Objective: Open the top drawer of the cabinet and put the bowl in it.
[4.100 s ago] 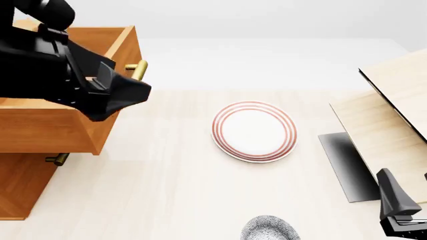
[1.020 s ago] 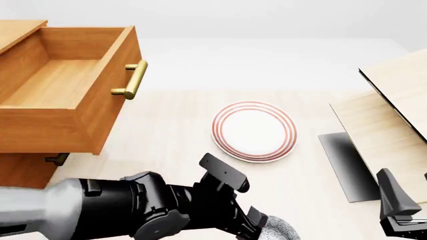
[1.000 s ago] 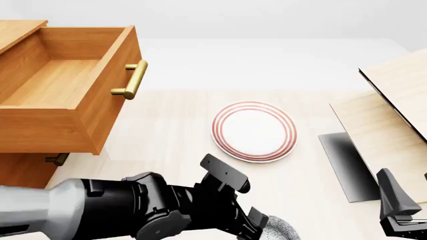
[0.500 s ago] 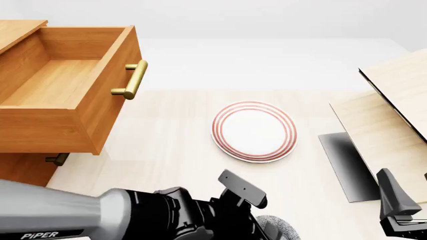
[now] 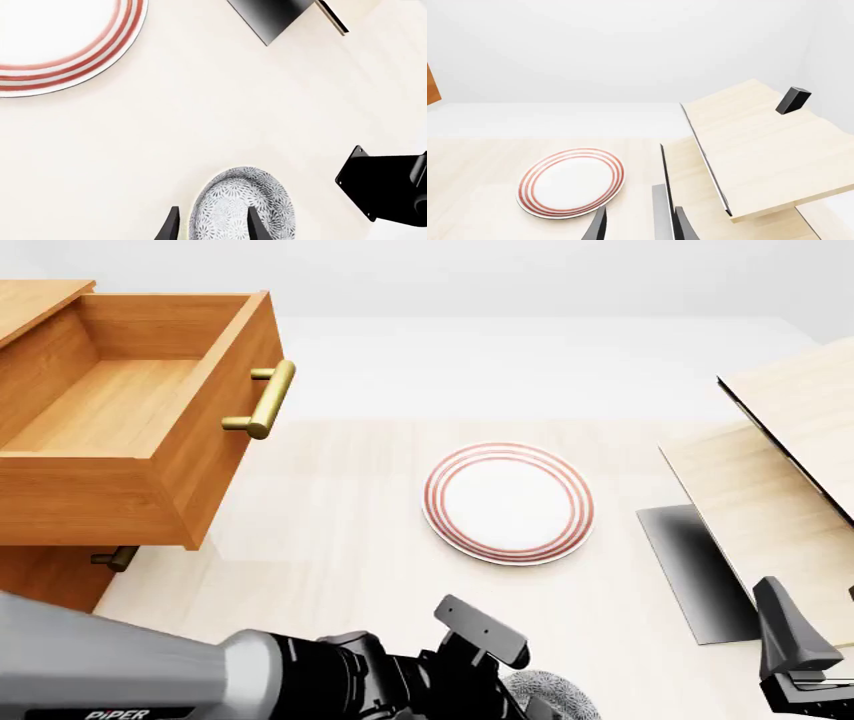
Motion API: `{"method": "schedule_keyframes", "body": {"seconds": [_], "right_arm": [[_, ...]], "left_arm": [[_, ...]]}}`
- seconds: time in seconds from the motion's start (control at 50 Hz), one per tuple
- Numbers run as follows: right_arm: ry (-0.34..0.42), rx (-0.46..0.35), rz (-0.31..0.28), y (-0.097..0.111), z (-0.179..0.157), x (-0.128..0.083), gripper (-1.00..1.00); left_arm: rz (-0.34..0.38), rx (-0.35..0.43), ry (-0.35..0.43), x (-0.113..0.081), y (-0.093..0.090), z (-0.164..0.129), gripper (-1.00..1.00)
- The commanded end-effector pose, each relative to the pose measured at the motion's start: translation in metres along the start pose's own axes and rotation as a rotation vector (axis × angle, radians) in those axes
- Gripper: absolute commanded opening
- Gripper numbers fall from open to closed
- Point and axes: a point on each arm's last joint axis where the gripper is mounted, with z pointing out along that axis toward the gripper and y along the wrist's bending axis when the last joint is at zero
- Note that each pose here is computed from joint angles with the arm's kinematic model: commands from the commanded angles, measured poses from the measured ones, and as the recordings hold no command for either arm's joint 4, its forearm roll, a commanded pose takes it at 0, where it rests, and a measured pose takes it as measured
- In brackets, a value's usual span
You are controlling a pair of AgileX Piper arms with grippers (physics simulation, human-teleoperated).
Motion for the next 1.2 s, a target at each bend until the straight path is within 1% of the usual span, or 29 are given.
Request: {"method": "schedule_keyframes", "body": {"seconds": [0.02,0.1,0.44,0.46,0.7,0.76,0.8,0.86,0.98,1.1,1.2], "right_arm": [[-0.001,0.000,0.000,0.000,0.000,0.000,1.00],[-0.001,0.000,0.000,0.000,0.000,0.000,1.00],[-0.001,0.000,0.000,0.000,0.000,0.000,1.00],[-0.001,0.000,0.000,0.000,0.000,0.000,1.00],[-0.001,0.000,0.000,0.000,0.000,0.000,1.00],[-0.001,0.000,0.000,0.000,0.000,0.000,1.00],[-0.001,0.000,-0.001,0.000,0.000,0.000,1.00],[-0.001,0.000,0.000,0.000,0.000,0.000,1.00],[-0.001,0.000,0.000,0.000,0.000,0.000,1.00],[-0.001,0.000,0.000,0.000,0.000,0.000,1.00],[-0.001,0.000,0.000,0.000,0.000,0.000,1.00]], "left_arm": [[-0.015,-0.009,-0.003,0.005,0.008,0.000,1.00],[-0.021,-0.014,-0.005,0.007,0.011,0.000,1.00],[-0.040,-0.011,0.007,0.014,0.010,0.011,1.00],[-0.039,-0.010,0.007,0.014,0.010,0.011,-1.00],[-0.041,-0.006,0.002,0.014,0.010,0.009,-1.00],[-0.042,-0.007,-0.005,0.013,0.011,0.005,-1.00],[-0.046,-0.001,-0.011,0.011,0.009,0.002,-1.00],[-0.054,0.018,-0.024,0.007,0.001,-0.005,-1.00],[-0.040,0.017,-0.043,-0.003,0.001,-0.020,-1.00],[-0.024,0.017,-0.043,-0.008,-0.002,-0.023,-1.00],[-0.012,0.010,-0.050,-0.013,0.000,-0.029,-1.00]]}}
